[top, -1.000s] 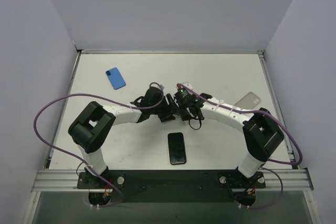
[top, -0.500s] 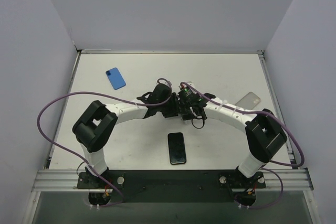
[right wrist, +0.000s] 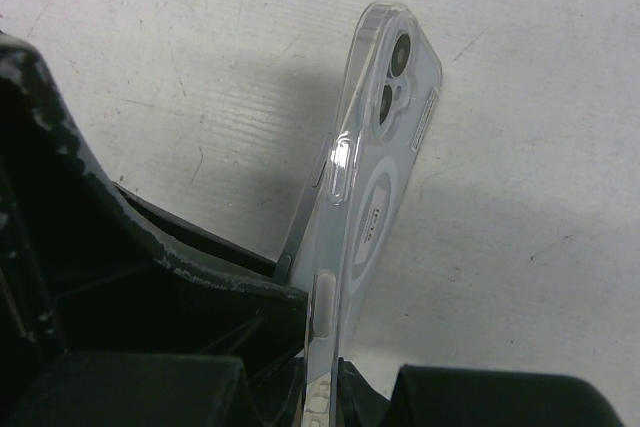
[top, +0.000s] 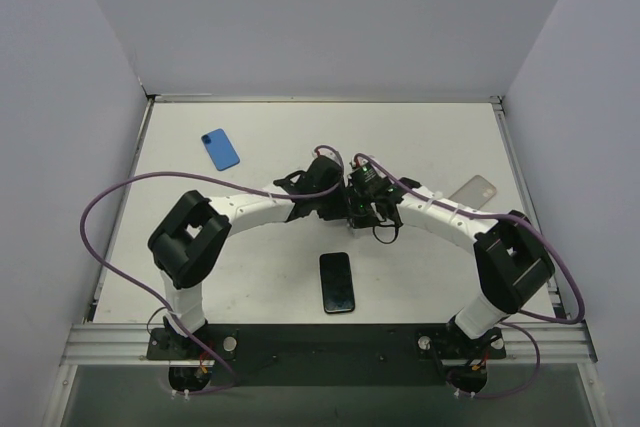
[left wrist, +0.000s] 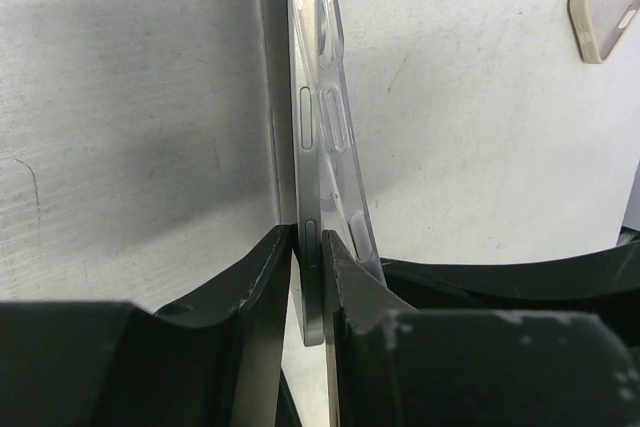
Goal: Take the phone out of the phone case
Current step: Remove the phone case from the phone.
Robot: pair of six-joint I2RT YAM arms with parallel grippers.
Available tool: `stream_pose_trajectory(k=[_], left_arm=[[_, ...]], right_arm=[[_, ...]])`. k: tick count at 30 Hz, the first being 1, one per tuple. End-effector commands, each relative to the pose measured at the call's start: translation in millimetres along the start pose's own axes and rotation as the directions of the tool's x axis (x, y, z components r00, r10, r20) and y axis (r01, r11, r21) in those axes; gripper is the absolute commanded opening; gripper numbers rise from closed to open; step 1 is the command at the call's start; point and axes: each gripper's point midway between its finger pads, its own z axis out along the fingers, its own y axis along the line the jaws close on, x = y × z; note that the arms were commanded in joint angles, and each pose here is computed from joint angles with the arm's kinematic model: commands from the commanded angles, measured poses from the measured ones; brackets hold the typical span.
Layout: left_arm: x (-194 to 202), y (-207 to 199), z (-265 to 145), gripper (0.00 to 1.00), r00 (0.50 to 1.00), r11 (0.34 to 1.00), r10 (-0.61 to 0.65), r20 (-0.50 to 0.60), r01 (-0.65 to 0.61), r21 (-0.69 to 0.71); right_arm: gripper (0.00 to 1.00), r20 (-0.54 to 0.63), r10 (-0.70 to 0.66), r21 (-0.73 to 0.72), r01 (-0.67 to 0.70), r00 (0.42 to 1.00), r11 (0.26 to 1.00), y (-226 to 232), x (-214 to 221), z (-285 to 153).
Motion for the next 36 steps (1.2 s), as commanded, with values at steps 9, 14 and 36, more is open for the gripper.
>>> stream_pose_trajectory(k=[9,14,36], left_arm=[[52,92,23,0.28,0.99,0.926,0.046,-0.137,-0.094,-0.366],[66,101,32,0.27,0.986,0.923,0.021,-0.168,-0.083,-0.374],[13,70,-21,0.0,0.996,0.94,0.083,-0.032,-0.089,-0.329]], right_arm=[[0.0,0.021,0.12,-0.179,-0.114,0.993,0.977,17,-13,-20],[0.0,0.021,0.14,-0.198,-0.133,0.99,0.971,16,-15,-21],[0.0,0.011,0.228,0.037,-0.228,0.974,0.973,-74,6,-23]])
